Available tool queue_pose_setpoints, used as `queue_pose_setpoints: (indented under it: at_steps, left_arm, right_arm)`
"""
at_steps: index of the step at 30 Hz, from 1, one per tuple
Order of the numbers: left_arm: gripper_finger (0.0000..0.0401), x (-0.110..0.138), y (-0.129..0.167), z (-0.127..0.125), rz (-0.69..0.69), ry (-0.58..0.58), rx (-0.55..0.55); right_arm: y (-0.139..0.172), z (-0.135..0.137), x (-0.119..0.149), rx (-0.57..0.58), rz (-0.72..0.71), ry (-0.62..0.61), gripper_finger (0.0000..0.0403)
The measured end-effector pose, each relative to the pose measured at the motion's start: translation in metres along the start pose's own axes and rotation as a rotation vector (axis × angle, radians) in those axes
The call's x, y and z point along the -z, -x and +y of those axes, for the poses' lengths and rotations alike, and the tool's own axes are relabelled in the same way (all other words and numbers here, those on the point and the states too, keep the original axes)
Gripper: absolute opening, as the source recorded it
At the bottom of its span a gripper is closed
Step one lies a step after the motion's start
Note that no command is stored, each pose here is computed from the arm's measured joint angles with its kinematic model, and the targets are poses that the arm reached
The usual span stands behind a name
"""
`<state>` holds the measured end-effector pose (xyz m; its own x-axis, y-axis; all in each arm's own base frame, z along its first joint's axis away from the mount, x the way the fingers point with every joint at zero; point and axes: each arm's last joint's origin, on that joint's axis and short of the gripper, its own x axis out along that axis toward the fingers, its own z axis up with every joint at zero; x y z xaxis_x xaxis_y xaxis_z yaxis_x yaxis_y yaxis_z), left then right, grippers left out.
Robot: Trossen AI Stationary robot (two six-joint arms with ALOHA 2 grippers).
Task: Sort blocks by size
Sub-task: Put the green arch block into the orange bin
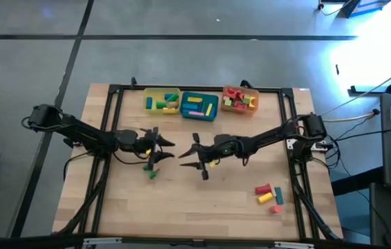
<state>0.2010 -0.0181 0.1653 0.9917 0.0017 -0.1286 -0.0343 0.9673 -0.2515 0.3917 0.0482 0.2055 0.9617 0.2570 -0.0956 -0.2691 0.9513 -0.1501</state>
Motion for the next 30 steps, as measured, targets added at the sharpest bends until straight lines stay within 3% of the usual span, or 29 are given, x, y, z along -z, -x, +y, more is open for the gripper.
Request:
queue_pose_setpoints:
  at_steps: [5,9,13,18,23,30]
  left_arm:
    - [0.0205,0.007,0.003,-0.001,0.193,0.023,0.06]
    - [0.0205,0.0,0.004,-0.003,0.406,0.053,0.02]
    - [0.0205,-0.013,0.008,-0.008,0.604,-0.027,-0.012]
    - [0.0205,-0.021,0.019,-0.018,0.822,-0.151,0.03]
    - [0.0205,-0.013,0.028,-0.023,0.944,-0.149,0.021]
    - [0.0205,-0.007,0.038,-0.023,1.019,-0.017,-0.175]
  right_arm:
    - [0.0,0.001,0.004,0.001,0.039,-0.006,0.0136]
    - [0.0,0.0,0.007,0.002,0.066,-0.011,0.0136]
    - [0.0,0.001,0.008,-0.002,0.079,-0.013,0.0136]
    - [0.001,0.001,0.01,-0.005,0.102,-0.018,0.0136]
    - [0.001,0.0,0.011,0.031,0.118,-0.018,0.0136]
    - [0.001,-0.001,0.013,0.074,0.14,-0.016,0.0136]
